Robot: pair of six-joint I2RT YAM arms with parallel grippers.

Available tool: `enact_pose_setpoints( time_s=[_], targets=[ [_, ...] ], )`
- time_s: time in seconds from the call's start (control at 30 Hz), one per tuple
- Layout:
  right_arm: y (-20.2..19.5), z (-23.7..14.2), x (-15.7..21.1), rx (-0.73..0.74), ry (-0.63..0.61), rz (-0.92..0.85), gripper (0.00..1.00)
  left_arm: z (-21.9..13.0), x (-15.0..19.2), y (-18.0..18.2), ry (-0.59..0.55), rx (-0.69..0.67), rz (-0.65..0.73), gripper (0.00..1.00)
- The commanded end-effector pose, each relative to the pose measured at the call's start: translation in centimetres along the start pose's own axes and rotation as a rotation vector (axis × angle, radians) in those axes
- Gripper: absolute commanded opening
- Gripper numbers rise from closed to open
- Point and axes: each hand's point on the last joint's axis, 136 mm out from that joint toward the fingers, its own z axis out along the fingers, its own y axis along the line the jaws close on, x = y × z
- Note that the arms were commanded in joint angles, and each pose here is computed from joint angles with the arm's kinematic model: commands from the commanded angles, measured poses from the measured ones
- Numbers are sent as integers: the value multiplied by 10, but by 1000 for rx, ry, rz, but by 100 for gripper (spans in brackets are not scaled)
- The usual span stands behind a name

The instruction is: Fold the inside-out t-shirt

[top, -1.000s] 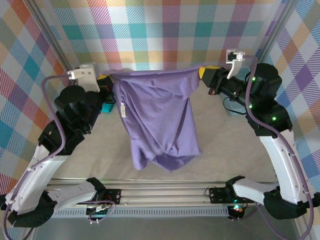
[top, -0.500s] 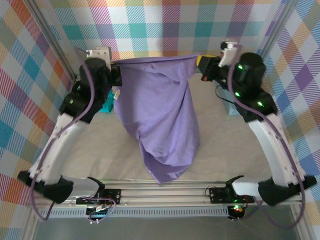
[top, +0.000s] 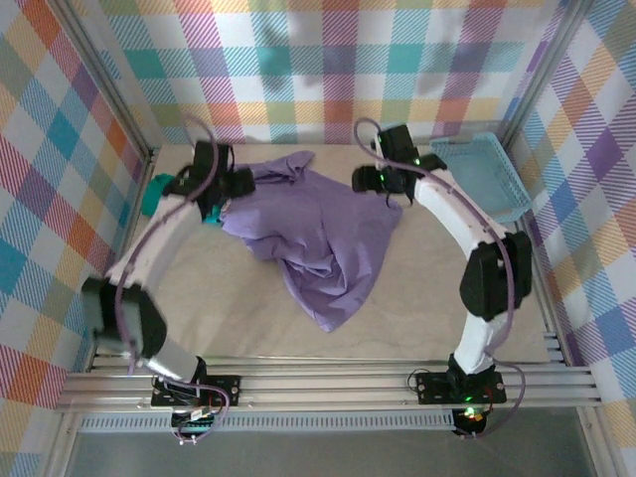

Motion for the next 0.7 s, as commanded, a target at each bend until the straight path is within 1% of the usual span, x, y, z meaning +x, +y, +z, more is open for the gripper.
enact_pose_setpoints(
  time_s=[0.0, 0.07, 0.1, 0.13, 0.2, 0.27, 0.33, 0.43, 0.53, 0.6, 0.67],
  targets=[
    [-30, -29, 33, 31, 24, 22, 73, -49, 80, -81, 66, 372, 30, 85],
    [-56, -21, 47, 30, 79, 97, 73, -57, 152, -103, 164, 421, 154, 85],
    [-67, -15, 50, 31, 96, 132, 73, -62, 184, -113, 207, 444, 223, 84],
    [-76, -9, 50, 38, 98, 155, 73, -65, 210, -117, 231, 437, 289, 84],
    [-88, 4, 45, 57, 102, 186, 72, -69, 254, -124, 255, 413, 438, 84],
    [-97, 20, 40, 95, 117, 188, 72, -66, 283, -127, 285, 370, 532, 84],
    [-107, 35, 39, 118, 156, 201, 72, -56, 302, -126, 299, 307, 579, 84],
    [-124, 52, 35, 127, 168, 229, 71, -41, 308, -128, 289, 254, 570, 82],
    [-123, 70, 31, 94, 198, 238, 70, -29, 319, -139, 305, 263, 549, 77],
    [-124, 83, 29, 86, 216, 238, 70, -18, 329, -142, 332, 243, 537, 71],
    [-130, 94, 29, 103, 234, 237, 70, -6, 341, -137, 357, 196, 534, 62]
  ],
)
